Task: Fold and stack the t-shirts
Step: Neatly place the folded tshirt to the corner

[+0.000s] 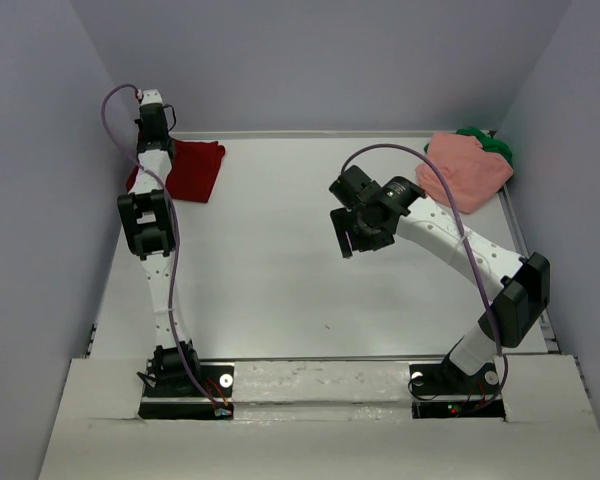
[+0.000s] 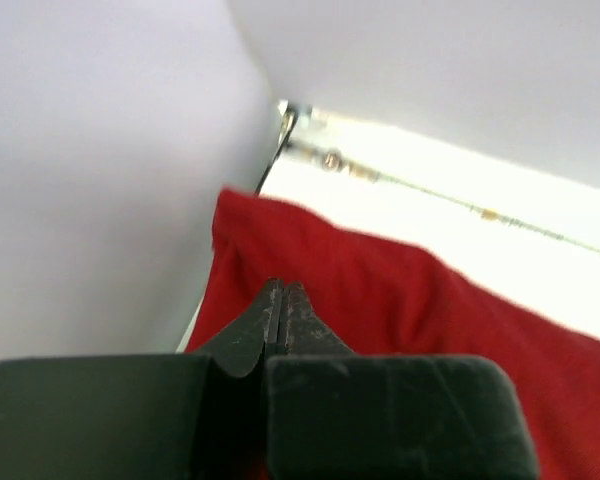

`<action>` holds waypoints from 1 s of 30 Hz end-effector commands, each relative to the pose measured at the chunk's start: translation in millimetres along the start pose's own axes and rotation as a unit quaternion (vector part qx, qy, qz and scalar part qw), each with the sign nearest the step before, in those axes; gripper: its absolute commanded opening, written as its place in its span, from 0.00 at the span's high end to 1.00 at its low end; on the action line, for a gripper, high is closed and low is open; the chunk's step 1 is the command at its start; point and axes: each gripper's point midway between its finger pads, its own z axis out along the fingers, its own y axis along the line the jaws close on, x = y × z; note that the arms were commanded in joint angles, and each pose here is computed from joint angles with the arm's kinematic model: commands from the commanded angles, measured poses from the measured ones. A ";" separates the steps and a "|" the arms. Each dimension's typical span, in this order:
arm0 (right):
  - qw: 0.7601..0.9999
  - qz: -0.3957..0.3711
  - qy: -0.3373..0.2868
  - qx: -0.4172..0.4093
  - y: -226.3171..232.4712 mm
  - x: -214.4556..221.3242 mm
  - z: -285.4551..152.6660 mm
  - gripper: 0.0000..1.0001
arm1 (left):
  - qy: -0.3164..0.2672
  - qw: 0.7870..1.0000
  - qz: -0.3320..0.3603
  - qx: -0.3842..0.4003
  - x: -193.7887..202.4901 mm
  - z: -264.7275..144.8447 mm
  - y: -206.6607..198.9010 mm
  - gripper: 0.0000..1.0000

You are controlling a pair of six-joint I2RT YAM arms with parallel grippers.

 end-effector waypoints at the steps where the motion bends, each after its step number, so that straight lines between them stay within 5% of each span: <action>1: 1.000 0.001 -0.018 0.001 -2.6 -2.7 -9.6 0.30 | -0.103 0.994 -0.030 0.009 -64.8 -7.2 6.3 1.00; 15: 1.000 -0.002 -0.017 0.010 -6.2 -3.8 -11.7 0.30 | -0.131 0.991 -0.014 0.013 -67.6 12.3 -0.3 0.97; 30: 1.000 0.002 -0.021 0.003 -3.3 -6.8 -14.3 0.30 | -0.050 0.998 -0.032 -0.036 -24.8 26.0 29.2 0.92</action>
